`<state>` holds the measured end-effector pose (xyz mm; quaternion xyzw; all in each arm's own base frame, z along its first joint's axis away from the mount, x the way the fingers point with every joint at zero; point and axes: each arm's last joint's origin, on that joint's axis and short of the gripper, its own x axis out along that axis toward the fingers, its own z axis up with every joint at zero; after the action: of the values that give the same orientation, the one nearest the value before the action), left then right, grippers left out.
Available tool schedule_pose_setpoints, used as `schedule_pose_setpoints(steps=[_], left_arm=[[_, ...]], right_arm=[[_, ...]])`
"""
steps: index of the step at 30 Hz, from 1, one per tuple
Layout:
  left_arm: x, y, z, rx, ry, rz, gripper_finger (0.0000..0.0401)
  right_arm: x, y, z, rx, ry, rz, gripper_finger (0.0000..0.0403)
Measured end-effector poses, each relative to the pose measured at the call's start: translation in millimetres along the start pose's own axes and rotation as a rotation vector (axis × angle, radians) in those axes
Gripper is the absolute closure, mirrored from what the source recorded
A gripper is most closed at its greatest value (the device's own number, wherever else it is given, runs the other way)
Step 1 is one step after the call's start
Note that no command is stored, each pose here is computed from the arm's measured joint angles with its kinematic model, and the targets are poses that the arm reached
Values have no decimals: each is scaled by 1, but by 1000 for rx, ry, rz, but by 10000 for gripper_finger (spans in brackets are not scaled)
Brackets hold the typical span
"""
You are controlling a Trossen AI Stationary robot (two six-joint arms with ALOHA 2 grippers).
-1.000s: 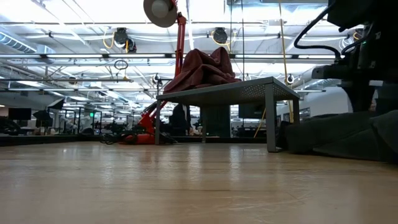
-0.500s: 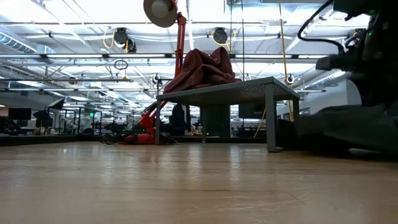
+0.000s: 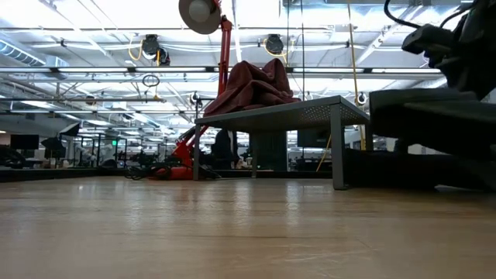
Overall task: Pick & Place hat
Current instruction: Put the black cap on the shelf
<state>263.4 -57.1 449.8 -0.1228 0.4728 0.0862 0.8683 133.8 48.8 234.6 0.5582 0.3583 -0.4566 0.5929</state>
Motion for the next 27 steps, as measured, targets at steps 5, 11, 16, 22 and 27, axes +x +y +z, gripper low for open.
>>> schedule_pose_setpoints(steps=[5, 11, 16, 22, 27], left_arm=[[0, 0, 0, -7, 0, 0, 219], [0, 0, 0, -7, 1, 0, 219], [0, 0, 0, -7, 0, 0, 219], [0, 0, 0, -8, 0, 0, 219], [0, 0, 0, -6, 0, 0, 219]], right_arm=[[-18, 2, 5, -42, -4, -7, 402], [-53, 11, 10, -95, -60, -130, 402], [-77, 26, 11, -127, -83, -188, 402], [-90, 47, 6, -124, -90, -139, 402], [-93, 58, 3, -90, -117, -120, 402]])
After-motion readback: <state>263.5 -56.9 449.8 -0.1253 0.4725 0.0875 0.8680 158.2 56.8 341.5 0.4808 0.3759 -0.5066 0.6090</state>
